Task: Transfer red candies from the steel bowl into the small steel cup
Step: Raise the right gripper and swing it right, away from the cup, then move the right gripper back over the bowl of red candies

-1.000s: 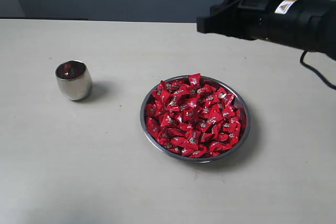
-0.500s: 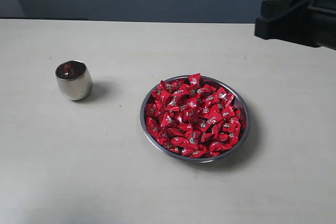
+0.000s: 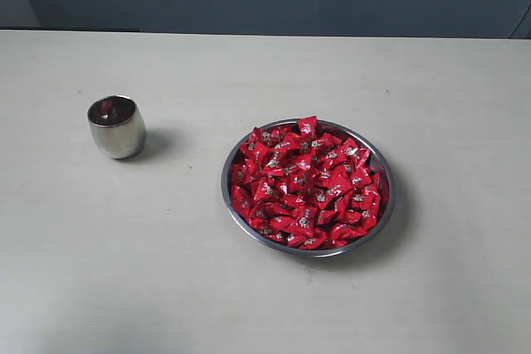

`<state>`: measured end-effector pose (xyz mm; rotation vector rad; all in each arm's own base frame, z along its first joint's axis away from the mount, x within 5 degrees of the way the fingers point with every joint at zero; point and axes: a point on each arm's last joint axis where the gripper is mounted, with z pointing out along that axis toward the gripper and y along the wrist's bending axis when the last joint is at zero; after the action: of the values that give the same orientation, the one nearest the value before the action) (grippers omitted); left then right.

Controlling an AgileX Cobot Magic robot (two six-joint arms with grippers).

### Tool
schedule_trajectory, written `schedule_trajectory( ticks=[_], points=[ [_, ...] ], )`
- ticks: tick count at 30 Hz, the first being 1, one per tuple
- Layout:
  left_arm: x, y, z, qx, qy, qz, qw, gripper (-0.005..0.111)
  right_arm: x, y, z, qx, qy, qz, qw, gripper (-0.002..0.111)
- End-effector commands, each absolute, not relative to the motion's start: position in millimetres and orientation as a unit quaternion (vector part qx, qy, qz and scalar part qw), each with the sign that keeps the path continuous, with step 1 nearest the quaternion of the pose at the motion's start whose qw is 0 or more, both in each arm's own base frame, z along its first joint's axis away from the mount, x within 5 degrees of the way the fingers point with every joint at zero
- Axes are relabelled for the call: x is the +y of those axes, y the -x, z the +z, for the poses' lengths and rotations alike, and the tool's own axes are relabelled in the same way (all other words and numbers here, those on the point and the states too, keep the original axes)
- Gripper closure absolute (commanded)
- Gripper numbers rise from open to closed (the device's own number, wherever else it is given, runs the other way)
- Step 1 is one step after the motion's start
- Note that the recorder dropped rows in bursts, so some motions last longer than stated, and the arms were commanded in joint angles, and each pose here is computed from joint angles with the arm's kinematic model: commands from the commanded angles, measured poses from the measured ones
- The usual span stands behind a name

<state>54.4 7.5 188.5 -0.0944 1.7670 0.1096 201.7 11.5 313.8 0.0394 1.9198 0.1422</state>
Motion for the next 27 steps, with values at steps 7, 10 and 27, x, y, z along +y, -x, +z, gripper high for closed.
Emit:
schedule_trajectory(
  ticks=[7,10,27],
  points=[
    [7.4,-54.2,187.4,0.772,0.043,0.047,0.632,0.106,15.4,-185.8,295.5,0.851,0.018,0.06,0.522,0.088],
    [7.4,-54.2,187.4,0.772,0.043,0.047,0.632,0.106,18.8,-169.2,304.1,0.81,0.032,0.057,0.583,0.088],
    [7.4,-54.2,187.4,0.772,0.043,0.047,0.632,0.106,47.7,-106.4,248.5,0.846,-0.006,0.279,0.454,0.088]
  ],
)
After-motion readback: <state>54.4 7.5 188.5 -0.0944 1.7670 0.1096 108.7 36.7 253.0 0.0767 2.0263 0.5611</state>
